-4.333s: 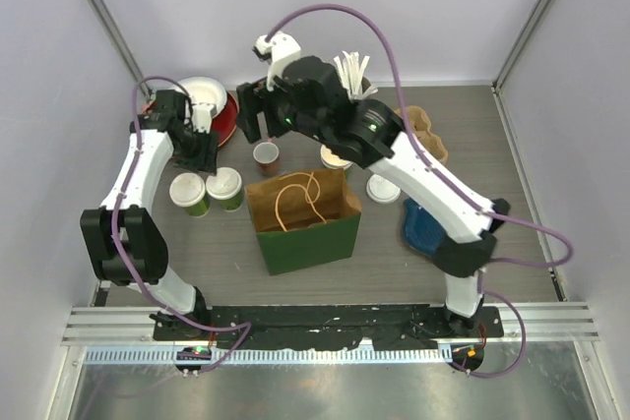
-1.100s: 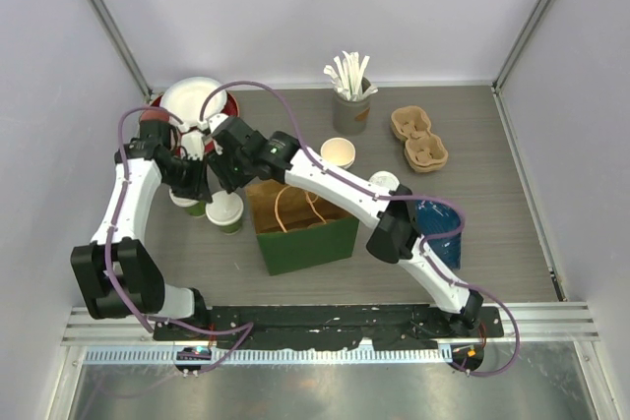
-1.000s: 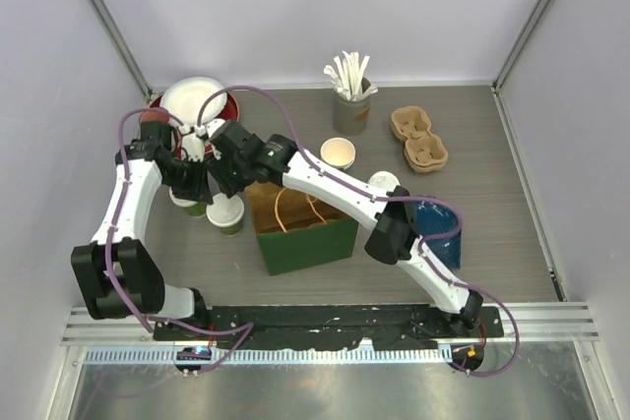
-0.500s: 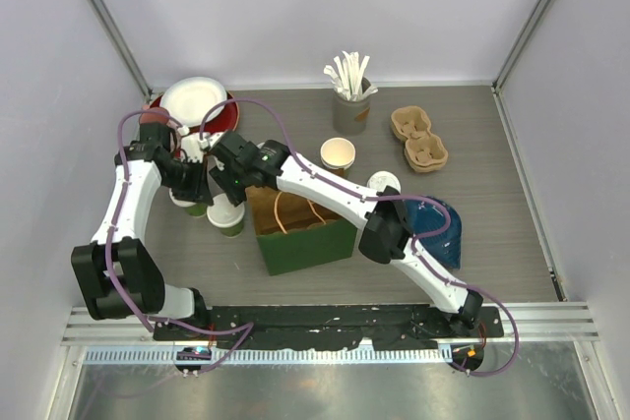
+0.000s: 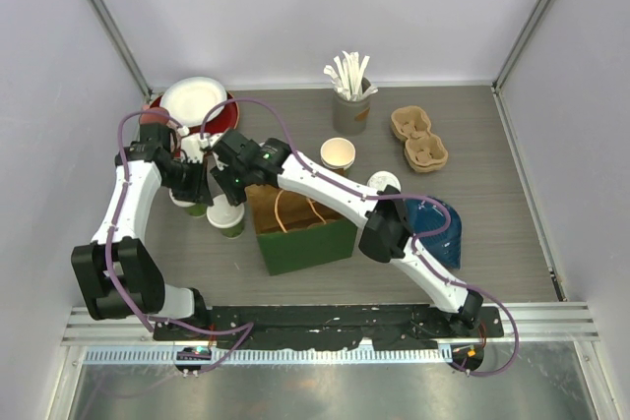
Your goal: Pack the takeout coffee
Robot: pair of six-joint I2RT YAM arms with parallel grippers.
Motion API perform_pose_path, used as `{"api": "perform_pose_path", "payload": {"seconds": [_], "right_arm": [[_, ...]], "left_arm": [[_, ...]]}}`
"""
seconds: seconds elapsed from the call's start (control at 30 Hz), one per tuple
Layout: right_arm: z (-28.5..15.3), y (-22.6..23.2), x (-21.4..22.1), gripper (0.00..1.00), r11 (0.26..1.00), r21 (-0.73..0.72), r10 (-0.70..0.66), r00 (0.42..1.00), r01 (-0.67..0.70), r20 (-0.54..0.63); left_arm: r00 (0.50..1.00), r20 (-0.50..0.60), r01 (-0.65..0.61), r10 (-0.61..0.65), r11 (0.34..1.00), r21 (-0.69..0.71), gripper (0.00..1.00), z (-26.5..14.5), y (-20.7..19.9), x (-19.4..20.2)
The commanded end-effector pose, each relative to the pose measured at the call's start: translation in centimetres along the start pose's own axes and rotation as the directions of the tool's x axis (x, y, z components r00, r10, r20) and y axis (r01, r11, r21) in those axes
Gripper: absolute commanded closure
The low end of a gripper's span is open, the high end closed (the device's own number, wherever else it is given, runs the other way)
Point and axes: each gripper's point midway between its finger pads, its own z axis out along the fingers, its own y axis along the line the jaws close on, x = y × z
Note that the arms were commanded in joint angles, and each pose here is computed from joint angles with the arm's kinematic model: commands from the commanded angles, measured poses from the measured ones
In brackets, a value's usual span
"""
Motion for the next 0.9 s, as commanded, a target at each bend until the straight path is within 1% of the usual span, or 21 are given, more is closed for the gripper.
{"api": "perform_pose_path", "payload": {"seconds": [0.0,0.03,0.07,0.13,0.17,0.2,0.33,0.37,0.43,0.47,0.5,0.53,0.63,0.73,0.87], "right_arm": [[0.4,1.0,1.1,0.70,0.999,-0.042,-0.002,0.999,0.000,-0.043],[0.8,1.0,1.4,0.71,0.999,-0.042,-0.001,0.999,-0.001,-0.052],[0.8,0.9,1.4,0.78,0.999,-0.040,-0.001,0.999,-0.001,-0.053],[0.8,0.9,1.3,0.87,0.999,-0.036,-0.004,0.999,0.003,-0.047],[0.6,0.9,1.2,0.96,0.999,-0.034,-0.005,0.999,0.003,-0.044],[0.4,0.8,0.9,0.99,1.000,-0.028,-0.006,0.999,0.005,-0.034],[-0.6,0.7,-0.1,0.99,1.000,-0.011,-0.014,1.000,0.014,0.001],[-1.2,0.7,-0.6,0.99,1.000,-0.009,-0.013,1.000,0.014,0.018],[-1.7,0.6,-1.4,0.99,1.000,-0.001,-0.013,0.999,0.014,0.048],[-2.5,0.8,-2.0,0.99,1.000,-0.002,-0.015,0.997,0.016,0.069],[-2.7,0.8,-2.4,0.99,1.000,-0.004,-0.012,0.996,0.012,0.085],[-3.0,0.9,-2.7,0.99,1.000,-0.003,-0.013,0.995,0.014,0.098],[-3.9,0.9,-3.7,0.99,1.000,0.000,-0.008,0.991,0.008,0.133],[-4.6,1.1,-4.3,0.99,1.000,-0.001,-0.008,0.987,0.009,0.158],[-5.1,1.2,-5.1,0.99,1.000,-0.004,0.002,0.983,-0.001,0.186]], "left_arm": [[0.998,0.059,-0.013,0.012,1.000,0.005,1.00,-0.6,-0.4,-1.1],[0.998,0.059,-0.013,0.012,1.000,0.005,1.00,-0.6,-0.4,-1.1],[0.998,0.056,-0.013,0.013,1.000,0.005,1.00,-0.5,-0.3,-1.0],[0.998,0.058,-0.014,0.013,1.000,0.007,1.00,-0.6,-0.4,-1.1],[0.998,0.054,-0.012,0.011,1.000,0.008,1.00,-0.7,-0.5,-1.0],[0.998,0.059,-0.016,0.015,1.000,0.005,1.00,-0.8,-0.5,-1.1],[0.997,0.068,-0.023,0.024,1.000,-0.014,0.99,-1.5,-0.4,-1.7],[0.998,0.066,-0.022,0.023,1.000,-0.015,0.88,-1.7,-0.4,-1.7],[0.996,0.086,-0.033,0.035,0.999,-0.025,0.78,-2.5,-0.6,-2.5],[0.995,0.093,-0.036,0.038,0.999,-0.030,0.69,-2.9,-0.7,-2.7],[0.993,0.108,-0.043,0.047,0.998,-0.038,0.67,-3.5,-0.7,-3.1],[0.992,0.114,-0.045,0.050,0.998,-0.045,0.62,-3.8,-0.8,-3.3],[0.988,0.140,-0.061,0.073,0.995,-0.083,0.51,-5.0,-0.6,-3.9],[0.981,0.166,-0.079,0.098,0.990,-0.119,0.48,-6.2,-0.5,-4.5],[0.978,0.177,-0.082,0.107,0.987,-0.138,0.47,-6.8,-0.5,-4.8]]}}
